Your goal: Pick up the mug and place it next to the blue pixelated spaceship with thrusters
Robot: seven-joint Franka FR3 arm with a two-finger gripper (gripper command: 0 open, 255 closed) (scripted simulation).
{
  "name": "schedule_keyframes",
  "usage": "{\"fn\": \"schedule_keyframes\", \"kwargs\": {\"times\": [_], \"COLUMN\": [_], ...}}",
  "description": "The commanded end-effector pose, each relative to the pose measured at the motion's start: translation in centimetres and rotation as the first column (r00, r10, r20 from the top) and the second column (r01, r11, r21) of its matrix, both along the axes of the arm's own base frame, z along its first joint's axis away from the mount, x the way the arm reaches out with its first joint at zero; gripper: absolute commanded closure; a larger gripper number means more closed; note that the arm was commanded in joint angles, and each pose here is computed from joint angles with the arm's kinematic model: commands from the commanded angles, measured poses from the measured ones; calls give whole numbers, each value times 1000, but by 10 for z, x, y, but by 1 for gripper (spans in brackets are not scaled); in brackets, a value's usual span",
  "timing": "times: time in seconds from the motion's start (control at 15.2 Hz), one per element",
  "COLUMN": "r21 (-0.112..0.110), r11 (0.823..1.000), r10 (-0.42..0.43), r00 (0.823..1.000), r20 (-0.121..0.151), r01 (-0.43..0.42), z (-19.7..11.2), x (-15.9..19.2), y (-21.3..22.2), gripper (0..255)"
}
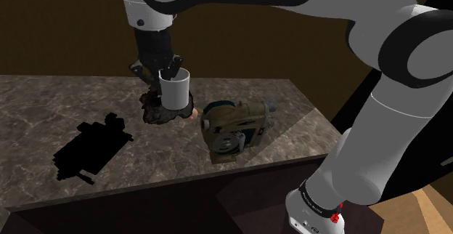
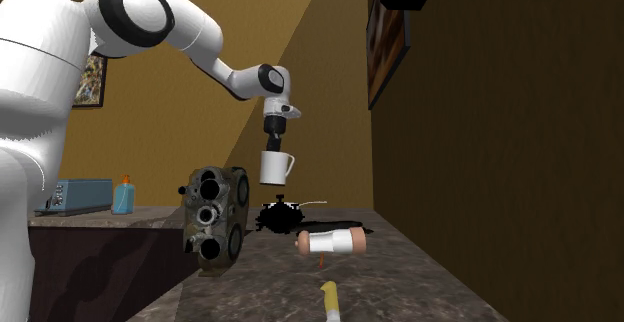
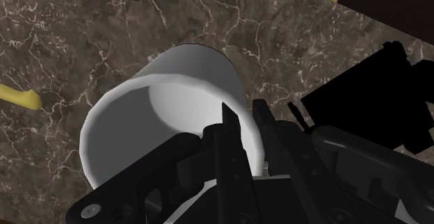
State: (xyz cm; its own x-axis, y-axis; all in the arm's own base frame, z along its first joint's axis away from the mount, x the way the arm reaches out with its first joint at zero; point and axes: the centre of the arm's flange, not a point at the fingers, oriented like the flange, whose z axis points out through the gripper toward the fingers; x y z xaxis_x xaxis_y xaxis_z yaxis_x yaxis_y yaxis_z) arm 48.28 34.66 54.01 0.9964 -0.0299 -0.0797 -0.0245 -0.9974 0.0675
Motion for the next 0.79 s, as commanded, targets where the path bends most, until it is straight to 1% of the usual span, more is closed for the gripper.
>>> {"fn": "schedule_keyframes", "kwargs": {"times": [0.0, 0.73], "r21": [0, 0], "r11": [1000, 1000], "r10": [0, 0], "r00": [1000, 1000], "r20": [1, 1], "r01": [0, 0], "z": [-11, -69], "x": [-1, -1], "y": [0, 0], "gripper": [255, 255]}}
